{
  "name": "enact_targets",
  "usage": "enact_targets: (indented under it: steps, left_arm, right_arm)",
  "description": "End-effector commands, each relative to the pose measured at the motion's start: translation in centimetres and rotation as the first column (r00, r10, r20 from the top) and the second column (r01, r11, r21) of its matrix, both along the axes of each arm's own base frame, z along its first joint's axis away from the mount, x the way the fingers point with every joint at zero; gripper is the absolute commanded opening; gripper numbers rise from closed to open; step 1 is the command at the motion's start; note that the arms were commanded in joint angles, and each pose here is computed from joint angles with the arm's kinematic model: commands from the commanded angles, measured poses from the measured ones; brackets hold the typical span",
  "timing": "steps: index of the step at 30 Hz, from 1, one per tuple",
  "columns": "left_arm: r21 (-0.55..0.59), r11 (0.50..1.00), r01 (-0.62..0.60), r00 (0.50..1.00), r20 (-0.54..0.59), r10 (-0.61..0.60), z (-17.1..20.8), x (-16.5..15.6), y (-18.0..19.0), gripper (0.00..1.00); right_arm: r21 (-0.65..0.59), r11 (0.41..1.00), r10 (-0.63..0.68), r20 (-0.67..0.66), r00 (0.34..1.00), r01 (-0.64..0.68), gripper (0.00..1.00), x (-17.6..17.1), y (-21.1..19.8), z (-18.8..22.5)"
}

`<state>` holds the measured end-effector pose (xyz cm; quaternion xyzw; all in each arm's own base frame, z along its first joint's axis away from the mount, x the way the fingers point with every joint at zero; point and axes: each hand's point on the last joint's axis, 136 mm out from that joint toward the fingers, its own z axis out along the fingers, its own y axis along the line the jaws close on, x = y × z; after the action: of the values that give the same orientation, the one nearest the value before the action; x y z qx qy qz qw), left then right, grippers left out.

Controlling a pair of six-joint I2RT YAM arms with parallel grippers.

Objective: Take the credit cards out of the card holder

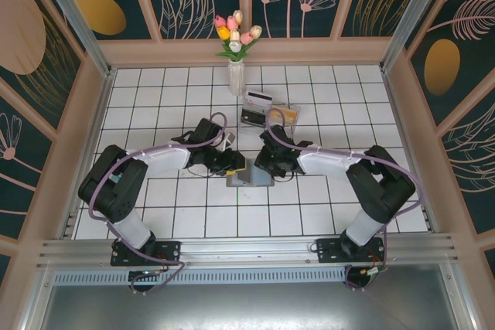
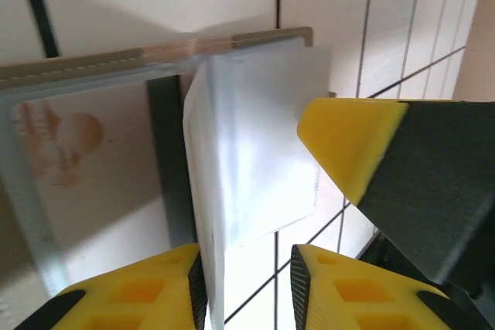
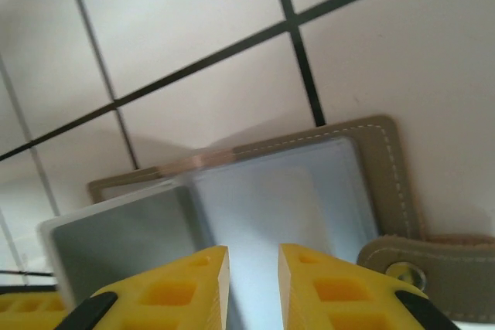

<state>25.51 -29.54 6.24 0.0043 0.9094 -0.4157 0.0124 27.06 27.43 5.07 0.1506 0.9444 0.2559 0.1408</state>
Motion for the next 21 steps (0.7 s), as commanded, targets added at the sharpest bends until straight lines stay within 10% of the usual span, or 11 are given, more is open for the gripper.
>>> enact_targets:
  steps: [1,21]
  left_arm:
    - [-0.074,0.997,0.028,0.999,0.025,-0.026,1.8,0.0,-1.5,0.36]
    - [-0.163,0.984,0.077,0.997,0.038,-0.072,2.7,-0.6,-3.9,0.37]
  right_arm:
    - [0.058,0.998,-0.004,0.047,0.999,0.001,0.28,0.1,-0.2,1.5]
    - [0.42,0.907,-0.011,-0.027,1.0,0.021,0.38,-0.6,0.5,2.0]
